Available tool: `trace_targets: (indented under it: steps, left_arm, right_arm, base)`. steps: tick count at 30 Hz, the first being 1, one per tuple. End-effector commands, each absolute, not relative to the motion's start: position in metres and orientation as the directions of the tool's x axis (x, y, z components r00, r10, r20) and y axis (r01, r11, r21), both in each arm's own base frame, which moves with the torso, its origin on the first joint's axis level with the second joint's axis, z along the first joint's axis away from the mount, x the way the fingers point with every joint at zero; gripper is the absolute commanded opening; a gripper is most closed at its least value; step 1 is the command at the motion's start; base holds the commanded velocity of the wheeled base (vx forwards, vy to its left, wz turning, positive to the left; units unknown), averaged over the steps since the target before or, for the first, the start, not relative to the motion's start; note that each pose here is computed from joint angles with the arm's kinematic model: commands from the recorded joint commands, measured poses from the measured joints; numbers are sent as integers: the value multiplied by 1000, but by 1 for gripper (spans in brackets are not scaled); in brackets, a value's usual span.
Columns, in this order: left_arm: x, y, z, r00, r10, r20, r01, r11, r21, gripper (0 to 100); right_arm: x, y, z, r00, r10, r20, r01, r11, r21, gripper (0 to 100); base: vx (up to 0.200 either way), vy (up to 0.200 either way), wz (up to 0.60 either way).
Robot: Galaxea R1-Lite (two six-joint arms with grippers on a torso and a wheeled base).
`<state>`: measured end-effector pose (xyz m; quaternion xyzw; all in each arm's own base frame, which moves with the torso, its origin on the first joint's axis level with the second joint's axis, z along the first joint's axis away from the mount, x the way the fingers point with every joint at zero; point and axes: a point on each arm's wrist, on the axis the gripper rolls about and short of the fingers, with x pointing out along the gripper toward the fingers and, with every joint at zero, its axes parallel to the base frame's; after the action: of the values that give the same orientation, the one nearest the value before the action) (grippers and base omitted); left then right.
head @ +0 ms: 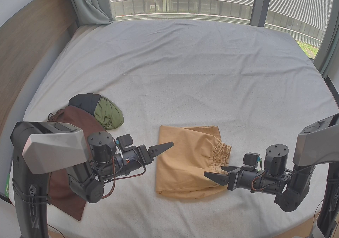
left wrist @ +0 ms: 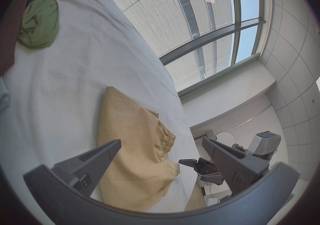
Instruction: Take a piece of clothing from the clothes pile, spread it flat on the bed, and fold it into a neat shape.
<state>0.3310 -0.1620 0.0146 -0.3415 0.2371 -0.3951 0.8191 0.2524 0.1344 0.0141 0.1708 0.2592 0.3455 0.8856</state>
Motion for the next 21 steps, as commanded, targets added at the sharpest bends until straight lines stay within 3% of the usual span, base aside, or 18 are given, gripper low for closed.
trace_targets:
  steps: [1,21]
  left_arm:
    - [328,-149,24,594,-797,-113,491,471,-733,100]
    - [309,-108,43,641,-756,-134,513,552,-657,100]
  right_arm:
    - [251,137,9,614,705,-355,-524,700,485,100]
    - [253,147,-6,582,717,-384,-505,689,520,100]
  base:
    - [0,0,0]
    - [0,0,0]
